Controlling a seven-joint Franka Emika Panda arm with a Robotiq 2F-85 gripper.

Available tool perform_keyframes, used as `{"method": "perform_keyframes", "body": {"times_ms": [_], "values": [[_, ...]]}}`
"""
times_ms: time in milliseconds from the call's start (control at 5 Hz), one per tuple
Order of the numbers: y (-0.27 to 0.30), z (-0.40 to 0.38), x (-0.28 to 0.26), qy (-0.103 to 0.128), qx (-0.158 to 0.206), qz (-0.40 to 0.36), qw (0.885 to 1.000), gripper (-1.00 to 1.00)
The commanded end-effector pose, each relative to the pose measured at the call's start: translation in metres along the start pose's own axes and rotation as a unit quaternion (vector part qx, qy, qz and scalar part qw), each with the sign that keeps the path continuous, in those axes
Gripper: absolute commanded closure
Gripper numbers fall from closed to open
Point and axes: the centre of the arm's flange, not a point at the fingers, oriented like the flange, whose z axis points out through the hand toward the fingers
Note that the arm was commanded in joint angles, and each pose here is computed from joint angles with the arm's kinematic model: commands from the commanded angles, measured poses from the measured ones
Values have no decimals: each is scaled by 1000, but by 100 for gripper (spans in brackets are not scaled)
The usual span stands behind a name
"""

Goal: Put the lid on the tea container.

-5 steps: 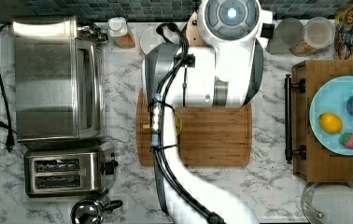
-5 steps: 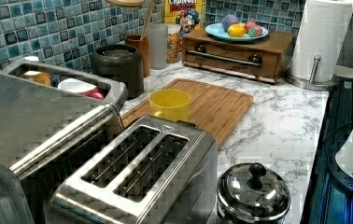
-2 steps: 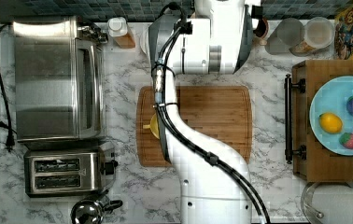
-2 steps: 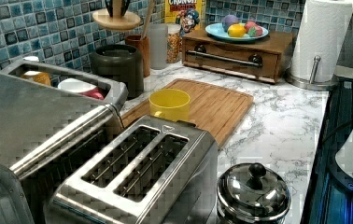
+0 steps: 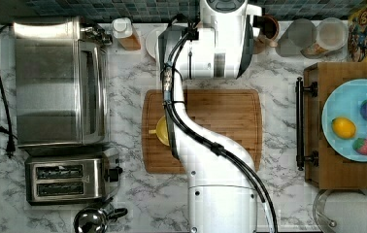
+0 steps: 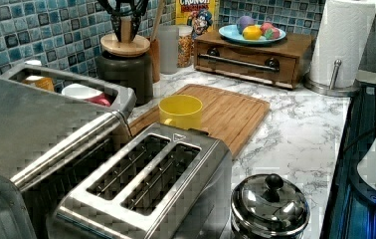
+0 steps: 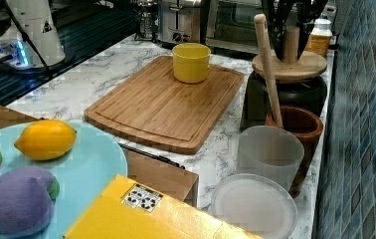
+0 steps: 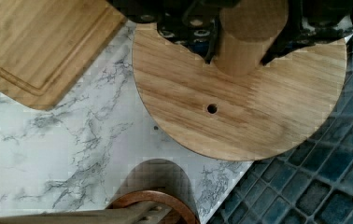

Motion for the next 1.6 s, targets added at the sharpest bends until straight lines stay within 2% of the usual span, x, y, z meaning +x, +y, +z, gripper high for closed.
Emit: {"method": "perform_keyframes", "body": {"times_ms": [200,400,800,1600], "values": [[-13,-149,-3,86,113,-16,990,100],[-20,-132,-2,66,74,-24,995,-100],[-15,-108,-2,46,45,-22,998,-100],[-15,-108,-2,46,45,-22,998,-100]]}}
